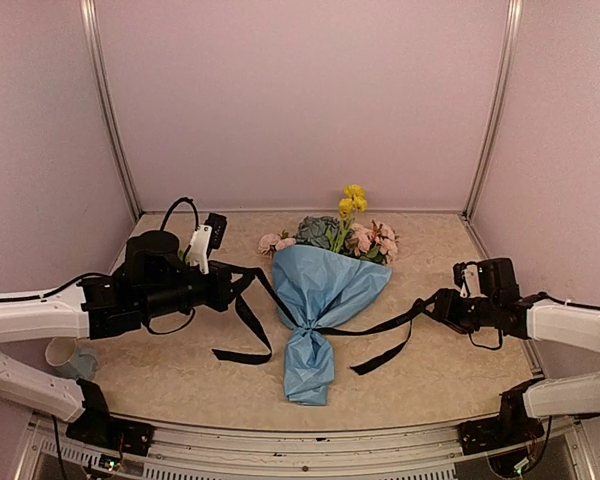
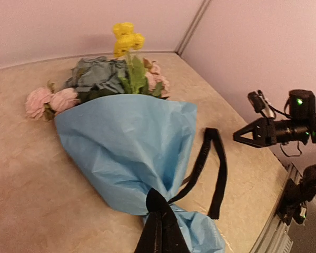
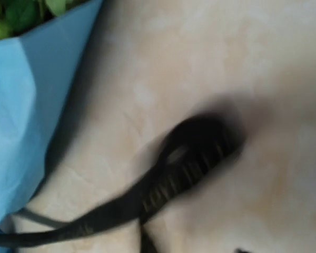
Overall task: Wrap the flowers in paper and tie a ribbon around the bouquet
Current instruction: Tie the ribbon around the folded bouquet, then pass from the left arm to the right
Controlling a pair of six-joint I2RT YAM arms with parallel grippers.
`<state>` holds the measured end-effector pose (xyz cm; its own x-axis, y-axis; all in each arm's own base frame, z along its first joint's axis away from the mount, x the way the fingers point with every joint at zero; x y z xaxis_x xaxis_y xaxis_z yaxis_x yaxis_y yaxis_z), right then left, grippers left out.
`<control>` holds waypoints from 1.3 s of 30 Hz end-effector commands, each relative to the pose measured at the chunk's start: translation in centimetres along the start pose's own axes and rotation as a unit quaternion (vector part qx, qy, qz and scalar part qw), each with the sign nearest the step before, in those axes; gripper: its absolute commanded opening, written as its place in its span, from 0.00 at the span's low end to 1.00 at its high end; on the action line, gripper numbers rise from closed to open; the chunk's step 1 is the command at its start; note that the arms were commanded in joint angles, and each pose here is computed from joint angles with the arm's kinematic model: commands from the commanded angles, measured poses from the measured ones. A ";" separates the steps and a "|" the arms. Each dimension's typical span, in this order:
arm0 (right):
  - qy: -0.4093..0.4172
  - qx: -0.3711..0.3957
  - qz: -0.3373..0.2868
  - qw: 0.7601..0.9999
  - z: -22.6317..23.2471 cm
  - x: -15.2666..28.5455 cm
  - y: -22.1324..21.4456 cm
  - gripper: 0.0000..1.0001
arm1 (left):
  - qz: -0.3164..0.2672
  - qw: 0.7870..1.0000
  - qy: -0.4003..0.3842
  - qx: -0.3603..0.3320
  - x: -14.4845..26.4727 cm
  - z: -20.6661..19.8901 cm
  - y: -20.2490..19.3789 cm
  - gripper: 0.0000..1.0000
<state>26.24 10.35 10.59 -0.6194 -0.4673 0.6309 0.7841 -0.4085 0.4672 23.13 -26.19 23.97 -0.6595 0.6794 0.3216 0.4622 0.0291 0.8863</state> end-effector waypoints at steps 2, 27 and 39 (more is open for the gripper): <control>-0.076 -0.034 -0.033 0.996 -1.2 2.3 0.2 0.76 | 0.003 0.987 -0.096 -0.131 -0.6 -6.5 -0.4 0.00; 0.430 0.521 0.064 0.734 30.6 -2.3 -9.1 0.86 | -0.011 0.968 -0.086 -0.237 0.4 -8.0 0.2 0.00; 0.544 0.496 0.146 0.661 30.1 -3.1 -9.5 0.53 | -0.034 0.961 -0.086 -0.260 0.4 -8.1 0.8 0.00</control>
<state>23.91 39.18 22.93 0.1638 -0.9486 0.2707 0.1937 0.3000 0.9341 18.43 -31.56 25.77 -0.5402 0.7852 0.3029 0.0978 -0.2989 0.9493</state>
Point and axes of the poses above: each gripper's point midway between its finger pads, its own x axis back along the fingers, its own z axis along the line the jaws close on, y = z × x, the point moved 4 cm from there along x, back along the fingers, and after that the axes turned 4 degrees about -x, right-handed, at the moved point
